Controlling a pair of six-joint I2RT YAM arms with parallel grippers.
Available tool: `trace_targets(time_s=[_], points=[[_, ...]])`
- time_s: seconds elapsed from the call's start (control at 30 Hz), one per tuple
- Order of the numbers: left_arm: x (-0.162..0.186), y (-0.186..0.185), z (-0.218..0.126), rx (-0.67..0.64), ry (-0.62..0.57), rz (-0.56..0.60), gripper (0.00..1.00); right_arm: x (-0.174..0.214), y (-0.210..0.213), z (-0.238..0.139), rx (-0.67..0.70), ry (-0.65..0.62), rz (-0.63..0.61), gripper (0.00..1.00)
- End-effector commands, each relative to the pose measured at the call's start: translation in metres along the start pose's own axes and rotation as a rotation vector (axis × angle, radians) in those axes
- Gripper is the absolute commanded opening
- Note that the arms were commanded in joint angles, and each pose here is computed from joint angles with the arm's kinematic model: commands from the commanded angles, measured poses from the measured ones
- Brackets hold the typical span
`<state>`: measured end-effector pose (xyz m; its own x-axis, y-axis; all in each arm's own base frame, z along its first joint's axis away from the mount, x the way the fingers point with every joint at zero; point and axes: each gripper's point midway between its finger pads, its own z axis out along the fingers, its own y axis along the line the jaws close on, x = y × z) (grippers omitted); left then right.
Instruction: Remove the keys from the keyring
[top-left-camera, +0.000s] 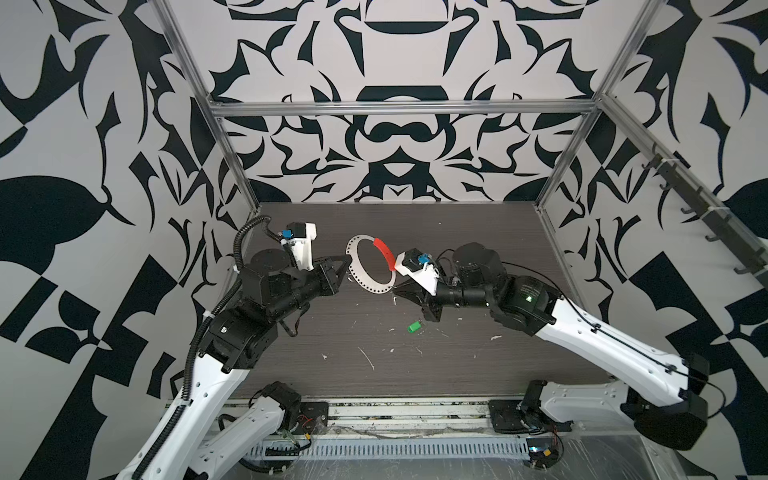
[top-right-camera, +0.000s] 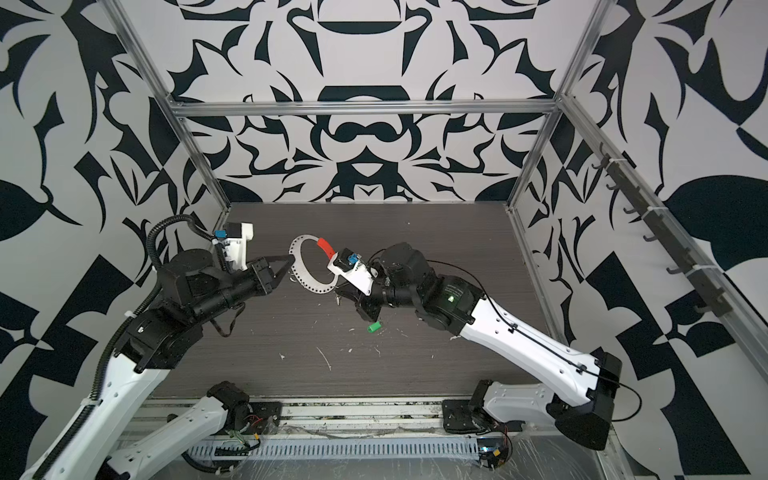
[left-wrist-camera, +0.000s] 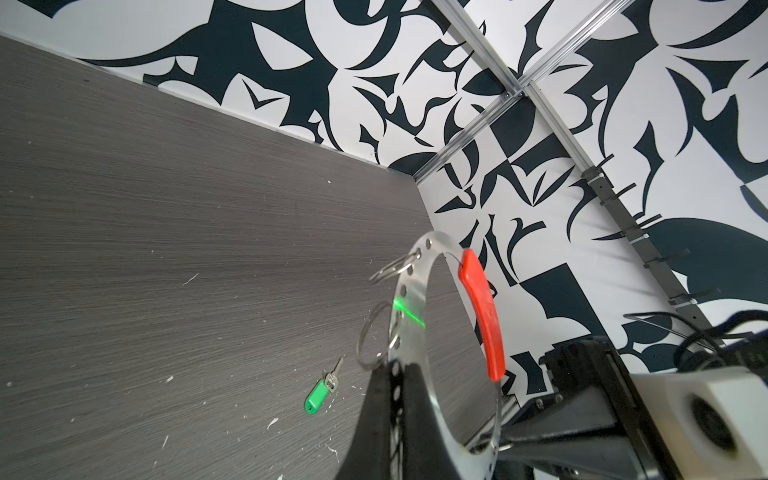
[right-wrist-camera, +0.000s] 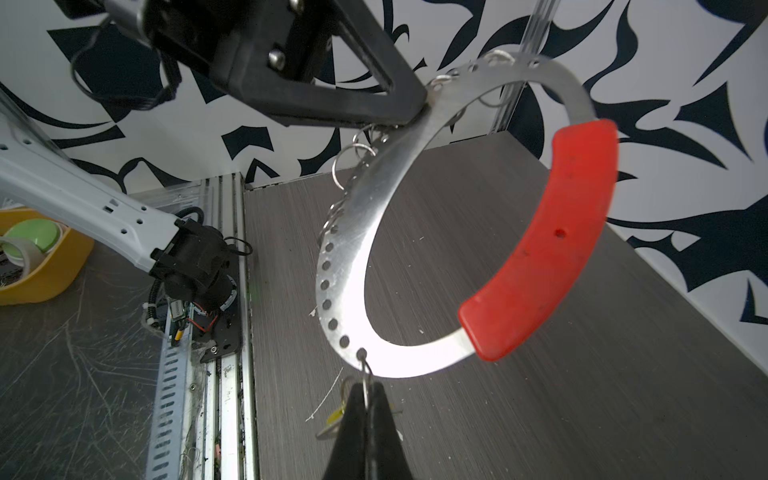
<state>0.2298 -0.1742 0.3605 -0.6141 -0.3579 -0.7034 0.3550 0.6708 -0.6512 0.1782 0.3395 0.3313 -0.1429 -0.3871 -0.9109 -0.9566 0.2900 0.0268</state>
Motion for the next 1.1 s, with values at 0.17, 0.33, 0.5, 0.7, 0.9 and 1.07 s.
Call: trace_targets(time_s=[0.17, 0.33, 0.5, 0.7, 0.9, 1.07], points=[[0.014, 0.053, -0.002, -0.249, 0.027, 0.032, 0.52, -0.077, -0.01, -0.041, 0.113, -0.285, -0.038, 0.0], [0.004, 0.056, -0.016, -0.261, -0.061, 0.105, 0.64, -0.071, -0.012, -0.03, 0.098, -0.222, -0.015, 0.0], [0.008, 0.028, -0.015, -0.088, -0.068, 0.159, 0.66, -0.066, -0.011, -0.028, 0.042, -0.184, 0.009, 0.0], [0.027, -0.022, -0.011, 0.231, 0.01, 0.22, 0.7, -0.063, -0.02, -0.031, -0.075, -0.148, 0.129, 0.0], [0.044, -0.042, -0.006, 0.391, 0.093, 0.226, 0.69, -0.054, -0.015, -0.027, -0.113, -0.083, 0.155, 0.0], [0.049, -0.048, -0.002, 0.446, 0.121, 0.227, 0.47, -0.049, -0.012, -0.025, -0.135, -0.057, 0.196, 0.0]])
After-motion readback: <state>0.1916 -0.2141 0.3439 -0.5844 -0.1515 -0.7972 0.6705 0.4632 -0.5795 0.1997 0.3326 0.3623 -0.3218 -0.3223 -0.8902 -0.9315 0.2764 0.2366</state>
